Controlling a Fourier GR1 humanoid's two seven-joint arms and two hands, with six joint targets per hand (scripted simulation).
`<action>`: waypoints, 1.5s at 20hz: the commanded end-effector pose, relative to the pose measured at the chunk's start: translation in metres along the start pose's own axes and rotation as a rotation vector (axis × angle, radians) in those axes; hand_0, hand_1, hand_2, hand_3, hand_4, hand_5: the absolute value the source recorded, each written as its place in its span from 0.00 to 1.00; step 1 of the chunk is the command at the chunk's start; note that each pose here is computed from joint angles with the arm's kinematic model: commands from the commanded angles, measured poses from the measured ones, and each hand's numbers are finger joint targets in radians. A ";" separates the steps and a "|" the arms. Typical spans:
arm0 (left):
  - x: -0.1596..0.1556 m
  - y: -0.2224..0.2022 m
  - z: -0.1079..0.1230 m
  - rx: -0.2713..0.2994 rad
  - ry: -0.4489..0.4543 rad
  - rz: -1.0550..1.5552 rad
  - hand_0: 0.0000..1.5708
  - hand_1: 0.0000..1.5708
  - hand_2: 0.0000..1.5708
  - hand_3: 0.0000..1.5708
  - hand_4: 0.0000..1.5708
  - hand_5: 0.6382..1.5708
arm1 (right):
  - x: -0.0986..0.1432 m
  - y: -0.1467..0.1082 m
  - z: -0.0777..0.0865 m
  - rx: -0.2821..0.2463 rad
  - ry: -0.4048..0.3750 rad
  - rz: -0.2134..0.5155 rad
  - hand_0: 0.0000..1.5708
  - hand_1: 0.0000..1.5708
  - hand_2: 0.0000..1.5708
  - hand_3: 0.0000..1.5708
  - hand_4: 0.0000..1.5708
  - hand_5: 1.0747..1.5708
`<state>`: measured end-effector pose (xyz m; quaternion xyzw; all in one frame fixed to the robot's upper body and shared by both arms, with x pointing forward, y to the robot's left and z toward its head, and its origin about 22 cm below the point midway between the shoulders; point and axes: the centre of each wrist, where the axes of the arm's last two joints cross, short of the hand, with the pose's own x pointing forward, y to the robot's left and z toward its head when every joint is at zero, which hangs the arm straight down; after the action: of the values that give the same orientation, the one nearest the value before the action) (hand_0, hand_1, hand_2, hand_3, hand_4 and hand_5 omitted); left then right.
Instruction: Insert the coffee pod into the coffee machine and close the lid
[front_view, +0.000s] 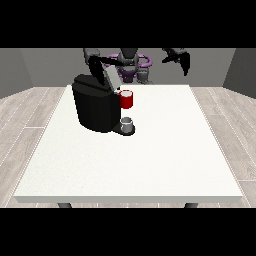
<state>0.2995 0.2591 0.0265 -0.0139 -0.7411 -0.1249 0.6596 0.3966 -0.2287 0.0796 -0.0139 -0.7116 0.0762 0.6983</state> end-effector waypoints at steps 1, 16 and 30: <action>0.006 0.008 0.006 0.001 0.012 -0.014 0.00 0.00 0.00 0.00 0.22 1.00 | 0.013 -0.001 -0.010 0.009 -0.004 0.037 0.00 0.00 0.00 0.00 0.08 1.00; 0.021 -0.017 -0.017 -0.070 -0.068 -0.019 0.00 0.00 0.00 0.00 0.23 1.00 | 0.073 0.057 -0.027 0.059 -0.173 0.166 0.00 0.00 0.00 0.00 0.00 1.00; 0.040 -0.036 -0.038 -0.156 -0.167 -0.039 0.00 0.00 0.00 0.00 0.24 1.00 | 0.152 0.037 -0.025 -0.009 -0.234 0.290 0.00 0.00 0.00 0.00 0.06 1.00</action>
<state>0.3195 0.2210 0.0534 -0.0500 -0.7728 -0.1845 0.6051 0.4170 -0.2300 0.1930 -0.1910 -0.6979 0.1220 0.6793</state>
